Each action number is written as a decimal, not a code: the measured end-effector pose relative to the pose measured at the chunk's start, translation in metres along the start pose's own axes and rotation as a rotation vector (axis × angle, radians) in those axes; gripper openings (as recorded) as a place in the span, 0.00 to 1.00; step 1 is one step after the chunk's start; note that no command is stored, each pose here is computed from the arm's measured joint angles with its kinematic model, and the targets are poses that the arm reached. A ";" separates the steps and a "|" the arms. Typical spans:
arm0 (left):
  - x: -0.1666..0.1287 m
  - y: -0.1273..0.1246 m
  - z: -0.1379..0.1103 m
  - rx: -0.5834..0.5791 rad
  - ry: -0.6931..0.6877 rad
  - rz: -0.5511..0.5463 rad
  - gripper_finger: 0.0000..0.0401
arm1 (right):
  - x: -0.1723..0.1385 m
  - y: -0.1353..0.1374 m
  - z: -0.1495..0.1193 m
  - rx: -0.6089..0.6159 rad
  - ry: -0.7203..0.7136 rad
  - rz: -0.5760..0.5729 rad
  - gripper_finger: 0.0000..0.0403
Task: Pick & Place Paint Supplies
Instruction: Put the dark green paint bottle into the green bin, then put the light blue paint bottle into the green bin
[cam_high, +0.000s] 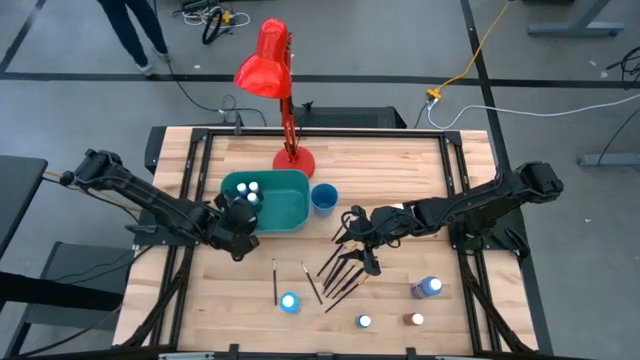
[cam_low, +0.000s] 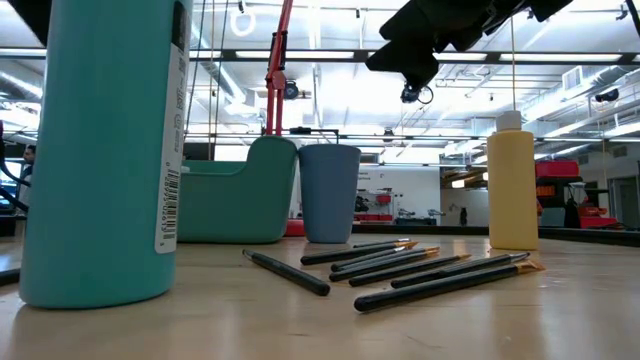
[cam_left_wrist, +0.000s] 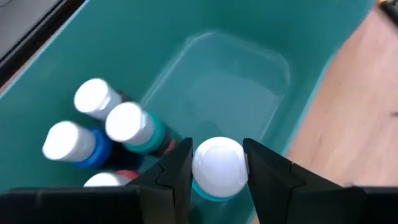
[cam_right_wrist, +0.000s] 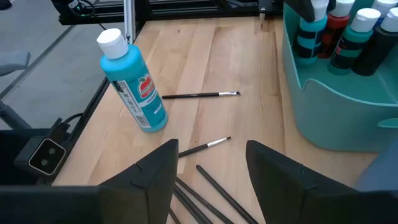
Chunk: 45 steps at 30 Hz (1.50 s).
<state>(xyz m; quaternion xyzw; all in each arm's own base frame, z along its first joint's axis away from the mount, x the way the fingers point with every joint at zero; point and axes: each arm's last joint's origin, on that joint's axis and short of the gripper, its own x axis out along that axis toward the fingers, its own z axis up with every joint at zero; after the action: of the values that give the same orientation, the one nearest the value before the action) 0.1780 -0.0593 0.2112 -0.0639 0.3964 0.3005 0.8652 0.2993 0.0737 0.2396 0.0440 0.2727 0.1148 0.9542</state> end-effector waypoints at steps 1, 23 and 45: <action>0.002 0.003 -0.003 -0.006 -0.001 0.002 0.33 | 0.000 0.000 0.000 0.000 -0.005 0.001 0.49; 0.025 0.024 -0.009 -0.096 0.062 -0.007 0.44 | 0.000 -0.002 0.007 -0.129 -0.065 -0.003 0.49; -0.008 0.015 0.040 -0.013 -0.076 -0.079 0.48 | -0.001 0.015 0.010 -0.257 -0.125 0.117 0.49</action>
<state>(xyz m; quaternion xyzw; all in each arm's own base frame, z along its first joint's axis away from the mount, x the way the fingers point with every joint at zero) 0.1917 -0.0366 0.2460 -0.0734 0.3584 0.2710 0.8903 0.3011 0.0883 0.2509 -0.0558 0.1930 0.2011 0.9588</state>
